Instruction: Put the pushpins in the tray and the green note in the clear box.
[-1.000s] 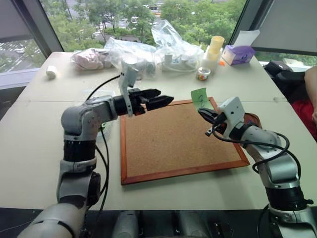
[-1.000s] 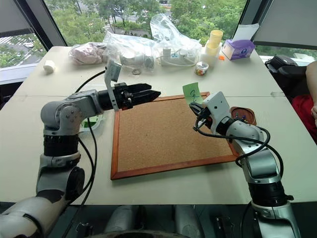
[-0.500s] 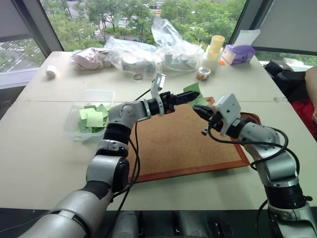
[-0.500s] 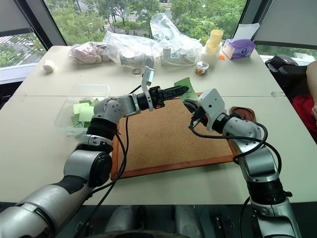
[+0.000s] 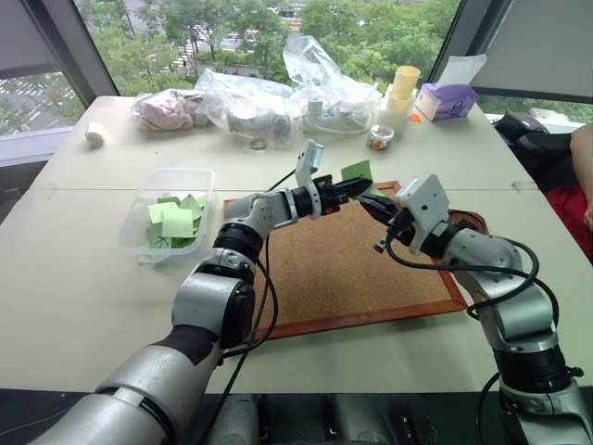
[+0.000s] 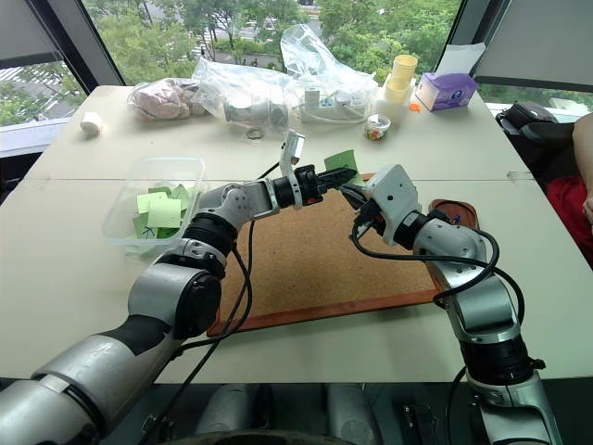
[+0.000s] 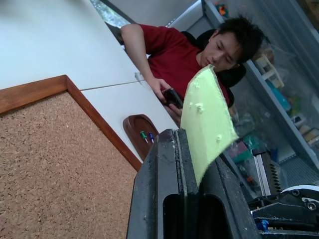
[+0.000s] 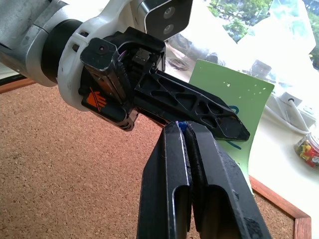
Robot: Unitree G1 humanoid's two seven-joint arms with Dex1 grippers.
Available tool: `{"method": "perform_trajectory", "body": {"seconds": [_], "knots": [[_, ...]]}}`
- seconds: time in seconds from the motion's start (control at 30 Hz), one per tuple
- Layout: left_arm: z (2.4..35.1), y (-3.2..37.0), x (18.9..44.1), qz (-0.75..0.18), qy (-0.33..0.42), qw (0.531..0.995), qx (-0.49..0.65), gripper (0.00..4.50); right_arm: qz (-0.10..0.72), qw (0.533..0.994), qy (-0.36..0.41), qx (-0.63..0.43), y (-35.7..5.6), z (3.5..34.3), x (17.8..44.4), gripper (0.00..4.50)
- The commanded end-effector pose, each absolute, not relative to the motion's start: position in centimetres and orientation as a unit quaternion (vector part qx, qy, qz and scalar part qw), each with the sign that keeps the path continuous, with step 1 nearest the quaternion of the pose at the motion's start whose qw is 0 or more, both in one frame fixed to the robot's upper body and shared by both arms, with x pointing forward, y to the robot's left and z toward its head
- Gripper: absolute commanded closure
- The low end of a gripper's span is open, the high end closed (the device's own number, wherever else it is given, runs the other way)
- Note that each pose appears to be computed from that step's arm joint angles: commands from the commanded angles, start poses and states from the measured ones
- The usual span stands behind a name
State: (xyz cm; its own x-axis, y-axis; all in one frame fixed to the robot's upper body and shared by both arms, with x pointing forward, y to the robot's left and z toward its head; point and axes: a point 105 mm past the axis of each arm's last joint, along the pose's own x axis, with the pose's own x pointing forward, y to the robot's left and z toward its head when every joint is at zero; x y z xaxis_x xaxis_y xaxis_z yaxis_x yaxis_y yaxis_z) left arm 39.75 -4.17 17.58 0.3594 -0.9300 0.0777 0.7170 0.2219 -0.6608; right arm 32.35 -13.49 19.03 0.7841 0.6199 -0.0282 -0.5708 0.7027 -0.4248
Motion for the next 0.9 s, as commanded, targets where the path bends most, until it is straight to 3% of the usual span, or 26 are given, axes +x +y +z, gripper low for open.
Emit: {"method": "perform_trajectory", "body": {"seconds": [0.03,0.3,0.57,0.63,0.7,0.9], "knots": [[18.6,-4.6,39.8,-0.554,0.149,0.769,-0.284,4.41,0.318,0.919,-0.097,-0.21,-13.0,20.8,31.8,4.5],[17.4,-3.5,40.4,-0.533,0.148,0.79,-0.263,4.41,0.269,0.947,-0.126,-0.119,-14.2,22.6,31.9,4.5],[17.5,-3.1,40.6,-0.532,0.135,0.802,-0.237,4.41,0.25,0.957,-0.114,-0.095,-14.9,22.3,31.6,4.5],[17.3,-3.1,39.9,-0.564,0.098,0.815,-0.09,4.41,0.195,0.974,-0.102,-0.063,-17.3,22.3,32.3,4.5],[17.0,-3.1,38.3,-0.606,0.064,0.788,0.086,4.41,0.12,0.99,-0.06,-0.043,-20.9,21.3,33.2,4.5],[18.3,-2.2,35.5,-0.652,0.018,0.71,0.266,4.41,0.002,0.997,0.07,-0.031,-27.1,16.7,34.7,4.5]]}}
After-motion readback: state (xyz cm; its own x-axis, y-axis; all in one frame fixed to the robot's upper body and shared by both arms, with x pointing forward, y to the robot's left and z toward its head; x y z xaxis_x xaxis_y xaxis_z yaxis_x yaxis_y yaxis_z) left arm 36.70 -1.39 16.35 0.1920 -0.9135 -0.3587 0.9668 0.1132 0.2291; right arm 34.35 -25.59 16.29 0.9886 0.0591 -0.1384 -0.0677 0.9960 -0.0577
